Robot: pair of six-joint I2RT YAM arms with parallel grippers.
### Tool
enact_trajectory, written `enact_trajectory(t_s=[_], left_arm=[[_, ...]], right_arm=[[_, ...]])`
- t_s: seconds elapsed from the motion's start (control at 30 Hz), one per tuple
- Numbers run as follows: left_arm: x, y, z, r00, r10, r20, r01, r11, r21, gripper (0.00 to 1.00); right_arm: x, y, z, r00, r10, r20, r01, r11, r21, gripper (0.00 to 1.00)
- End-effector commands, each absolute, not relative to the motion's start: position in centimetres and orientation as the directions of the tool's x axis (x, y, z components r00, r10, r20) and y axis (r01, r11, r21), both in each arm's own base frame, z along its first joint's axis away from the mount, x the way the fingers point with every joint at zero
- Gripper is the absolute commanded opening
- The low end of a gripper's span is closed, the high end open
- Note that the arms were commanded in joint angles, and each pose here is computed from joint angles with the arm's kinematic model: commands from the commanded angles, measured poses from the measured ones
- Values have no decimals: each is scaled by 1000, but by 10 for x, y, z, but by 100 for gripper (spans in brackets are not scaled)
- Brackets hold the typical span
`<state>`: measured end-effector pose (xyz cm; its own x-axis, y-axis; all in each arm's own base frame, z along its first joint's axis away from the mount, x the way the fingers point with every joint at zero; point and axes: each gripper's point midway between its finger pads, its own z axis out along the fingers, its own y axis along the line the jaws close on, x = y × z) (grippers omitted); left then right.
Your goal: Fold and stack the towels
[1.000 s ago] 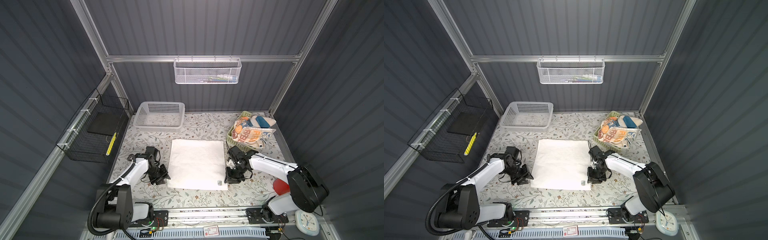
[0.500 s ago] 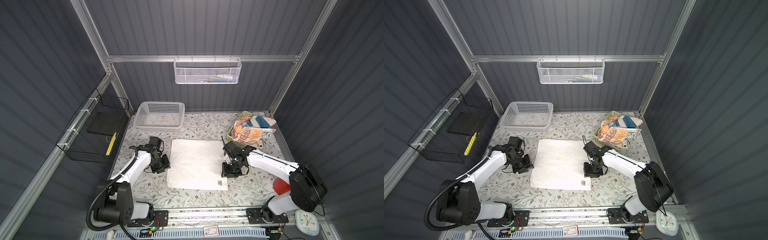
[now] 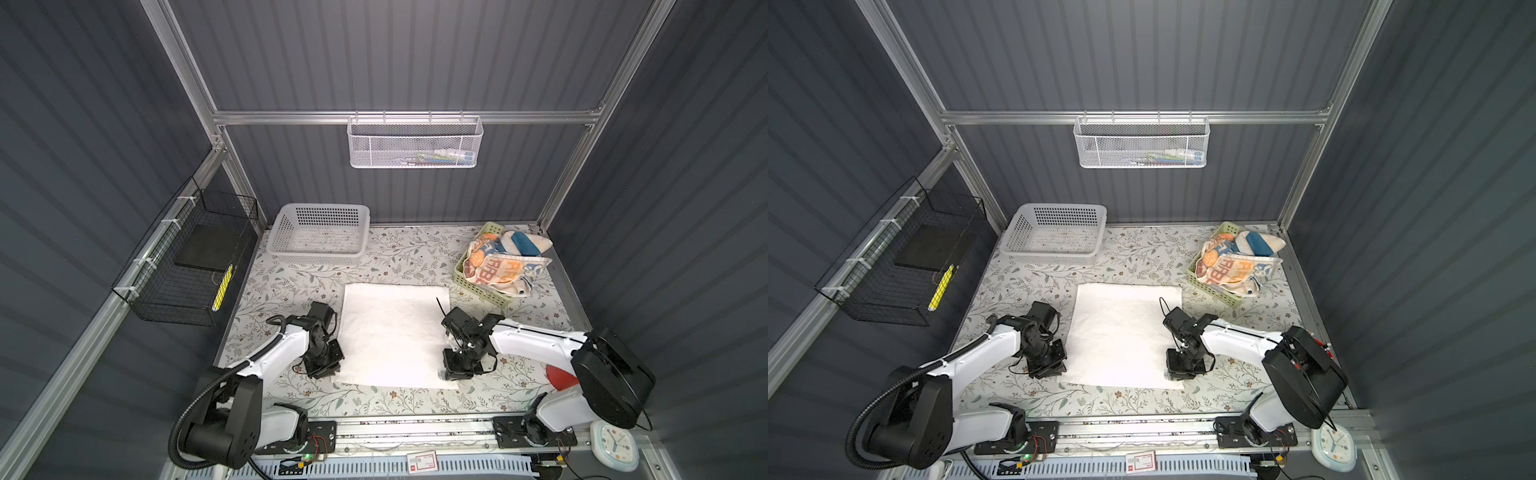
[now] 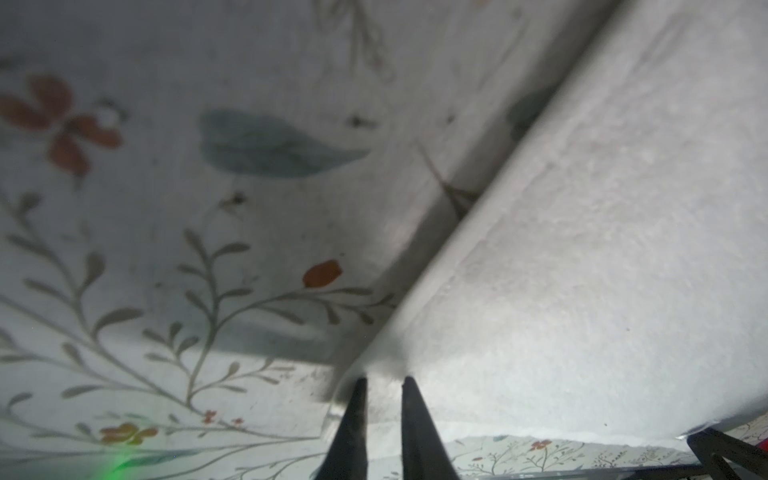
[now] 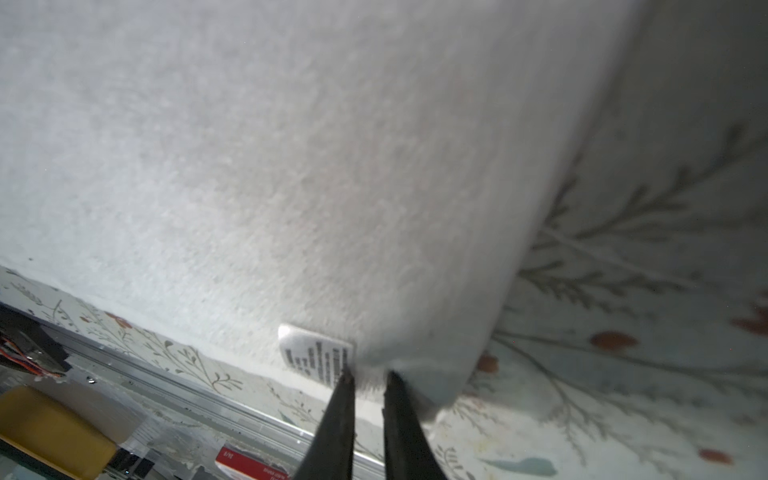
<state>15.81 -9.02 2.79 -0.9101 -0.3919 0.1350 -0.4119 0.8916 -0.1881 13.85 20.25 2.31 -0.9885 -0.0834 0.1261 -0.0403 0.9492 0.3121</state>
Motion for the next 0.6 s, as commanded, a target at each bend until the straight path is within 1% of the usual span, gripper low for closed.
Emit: enact_trajectory(t_s=[0.0, 0.07, 0.1, 0.17, 0.23, 0.3, 0.4, 0.57], left_arm=[[164, -80, 49, -902, -424, 85, -432, 890, -141, 22], [187, -79, 68, -918, -397, 7, -393, 907, -148, 33], [203, -79, 78, -925, -379, -39, -369, 917, -149, 40], [237, -87, 93, -938, -328, -115, -305, 935, -181, 52], [276, -106, 103, -947, -269, -178, -220, 942, -254, 65], [310, -121, 104, -944, -250, -215, -174, 932, -319, 67], [352, -130, 91, -940, -263, -218, -171, 915, -365, 67], [404, -136, 63, -919, -302, -252, -169, 882, -440, 67]], right_arm=[[161, 207, 55, -996, -82, 45, -65, 949, 307, 26], [185, 209, 74, -995, -99, -17, -99, 950, 297, 35], [199, 209, 82, -993, -108, -49, -117, 951, 287, 38], [226, 208, 89, -989, -114, -93, -135, 955, 264, 42], [256, 204, 90, -983, -121, -135, -149, 962, 228, 44], [281, 201, 86, -979, -123, -165, -154, 968, 197, 44], [318, 195, 82, -969, -106, -225, -143, 978, 151, 44], [361, 190, 76, -955, -83, -284, -121, 986, 116, 44]])
